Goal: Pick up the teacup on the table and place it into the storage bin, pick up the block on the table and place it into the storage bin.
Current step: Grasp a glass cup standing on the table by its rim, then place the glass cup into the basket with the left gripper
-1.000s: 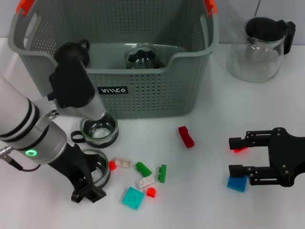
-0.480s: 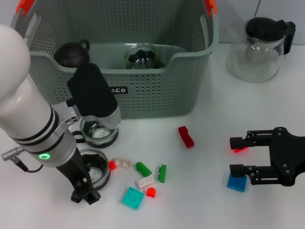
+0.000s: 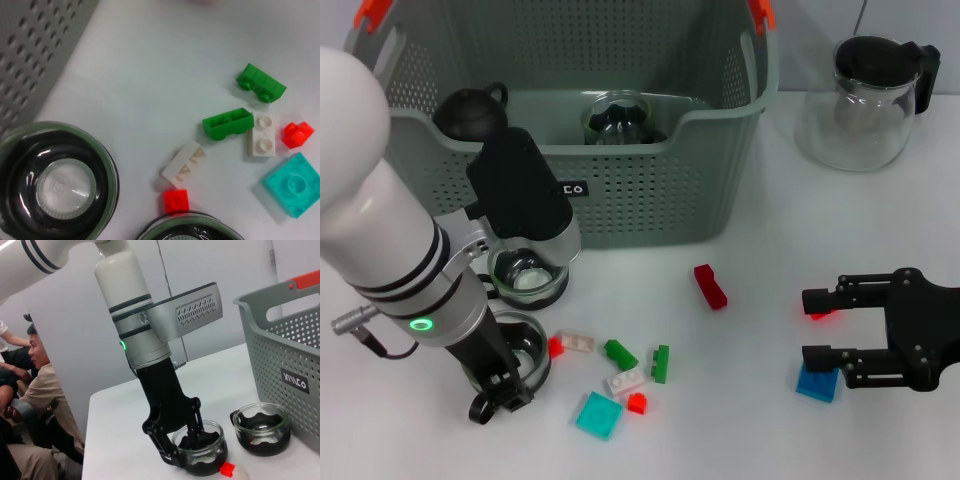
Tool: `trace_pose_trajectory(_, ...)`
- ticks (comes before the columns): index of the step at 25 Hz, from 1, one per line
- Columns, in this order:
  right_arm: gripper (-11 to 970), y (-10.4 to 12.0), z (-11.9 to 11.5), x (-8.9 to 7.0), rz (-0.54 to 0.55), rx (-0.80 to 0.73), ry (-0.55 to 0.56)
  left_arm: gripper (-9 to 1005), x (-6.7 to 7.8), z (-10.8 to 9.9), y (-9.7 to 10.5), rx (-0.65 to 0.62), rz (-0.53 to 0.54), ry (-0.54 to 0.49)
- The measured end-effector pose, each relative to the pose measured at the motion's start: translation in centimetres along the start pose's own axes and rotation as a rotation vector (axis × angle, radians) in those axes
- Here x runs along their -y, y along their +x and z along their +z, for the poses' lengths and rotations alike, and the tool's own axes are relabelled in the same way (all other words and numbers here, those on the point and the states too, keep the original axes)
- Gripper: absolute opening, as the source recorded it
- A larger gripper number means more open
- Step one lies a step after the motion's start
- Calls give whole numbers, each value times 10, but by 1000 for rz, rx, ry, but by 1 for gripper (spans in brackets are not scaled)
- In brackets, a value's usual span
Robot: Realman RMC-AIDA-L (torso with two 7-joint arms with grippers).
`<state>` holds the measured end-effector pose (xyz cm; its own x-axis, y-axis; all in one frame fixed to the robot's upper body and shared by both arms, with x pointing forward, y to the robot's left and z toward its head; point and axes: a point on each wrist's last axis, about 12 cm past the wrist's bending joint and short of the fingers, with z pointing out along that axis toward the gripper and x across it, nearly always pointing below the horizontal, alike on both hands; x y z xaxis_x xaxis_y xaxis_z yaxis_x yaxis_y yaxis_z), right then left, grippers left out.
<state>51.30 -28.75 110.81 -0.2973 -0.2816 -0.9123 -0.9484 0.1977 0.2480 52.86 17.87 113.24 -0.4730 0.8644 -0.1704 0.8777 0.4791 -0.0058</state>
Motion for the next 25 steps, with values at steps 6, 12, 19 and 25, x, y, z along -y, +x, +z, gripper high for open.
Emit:
trace_pose_trajectory(6, 686, 0, -1, 0, 0, -1, 1, 449, 0, 0, 0, 1, 8, -1)
trace_pose_trajectory(12, 685, 1, -2, 0, 2, 0, 5, 218, -4, -7, 7, 35, 6, 66)
trace_pose_trajectory(19, 685, 0, -2, 0, 2, 5, 10, 38, -21, -41, 38, 336, 22, 363)
trace_pose_trajectory(25, 685, 0, -1, 0, 2, 9, 10, 48, -48, -60, 62, 860, -2, 617)
